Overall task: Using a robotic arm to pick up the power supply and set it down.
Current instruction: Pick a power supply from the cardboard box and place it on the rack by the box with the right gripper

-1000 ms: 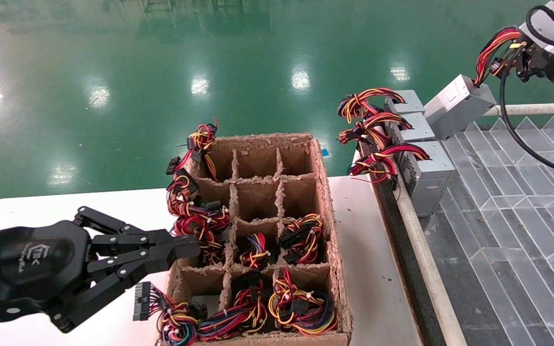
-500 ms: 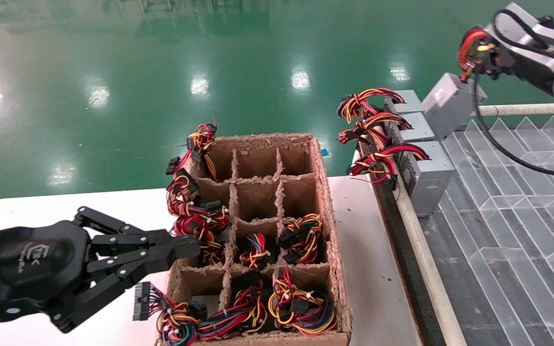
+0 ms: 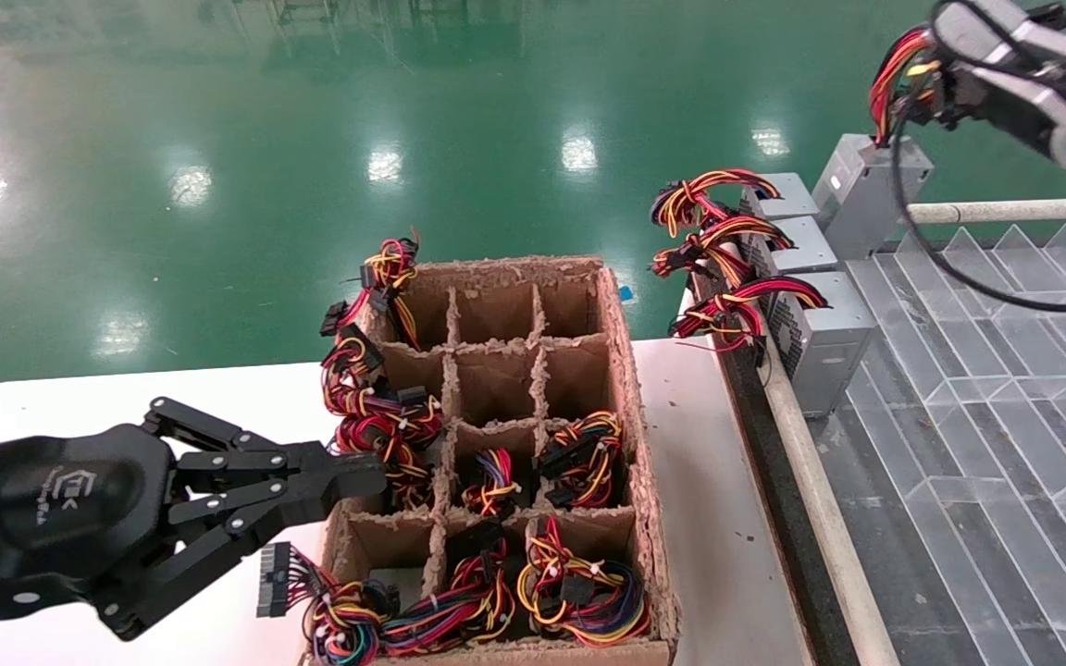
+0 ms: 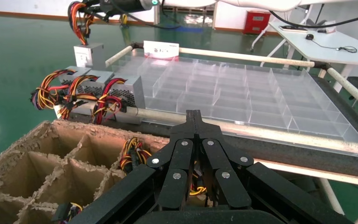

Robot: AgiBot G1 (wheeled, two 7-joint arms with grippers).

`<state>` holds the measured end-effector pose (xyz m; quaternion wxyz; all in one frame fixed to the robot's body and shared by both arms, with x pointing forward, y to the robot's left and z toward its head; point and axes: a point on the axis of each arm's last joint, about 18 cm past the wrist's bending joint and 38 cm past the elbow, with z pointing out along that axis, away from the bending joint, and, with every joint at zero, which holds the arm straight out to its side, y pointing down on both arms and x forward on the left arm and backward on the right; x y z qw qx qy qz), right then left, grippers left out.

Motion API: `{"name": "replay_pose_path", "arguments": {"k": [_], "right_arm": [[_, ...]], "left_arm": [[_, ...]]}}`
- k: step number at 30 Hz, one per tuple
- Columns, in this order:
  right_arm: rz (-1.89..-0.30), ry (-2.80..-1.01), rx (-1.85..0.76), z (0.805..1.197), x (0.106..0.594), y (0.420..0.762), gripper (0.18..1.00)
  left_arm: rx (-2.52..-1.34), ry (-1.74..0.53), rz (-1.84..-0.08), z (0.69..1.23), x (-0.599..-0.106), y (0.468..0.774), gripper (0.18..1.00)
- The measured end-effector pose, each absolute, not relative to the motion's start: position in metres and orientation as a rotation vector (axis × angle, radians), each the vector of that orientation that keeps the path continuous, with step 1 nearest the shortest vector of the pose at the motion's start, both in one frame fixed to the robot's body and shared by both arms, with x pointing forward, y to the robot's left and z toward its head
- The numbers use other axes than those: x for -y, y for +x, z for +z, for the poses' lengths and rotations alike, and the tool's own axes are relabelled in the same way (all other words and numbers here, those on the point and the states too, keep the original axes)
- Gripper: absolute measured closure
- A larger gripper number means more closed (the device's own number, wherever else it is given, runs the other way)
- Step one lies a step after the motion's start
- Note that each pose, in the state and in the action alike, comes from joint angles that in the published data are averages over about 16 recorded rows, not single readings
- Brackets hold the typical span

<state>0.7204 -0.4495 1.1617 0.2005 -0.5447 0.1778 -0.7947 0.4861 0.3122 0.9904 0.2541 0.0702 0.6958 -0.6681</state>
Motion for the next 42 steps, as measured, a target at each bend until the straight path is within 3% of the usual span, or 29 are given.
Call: {"name": "replay_pose_path", "arguments": {"k": [11,28,42], "right_arm": [[-2.238,-1.520,-0.477,1.167,0.456,0.713,0.948],[-2.207,-1.557,-0.413,1.165,0.430,0.723,0.948],[-2.232,-1.558,-0.447,1.163,0.451,0.712,0.948]], "left_arm": [[-1.890,0.191,-1.815,0.990,-0.312,0.486,0.993],[-1.890,0.191,-1.815,0.990,-0.312,0.486,0.993],[-1.890,0.191,-1.815,0.990,-0.312,0.486,0.993]]}}
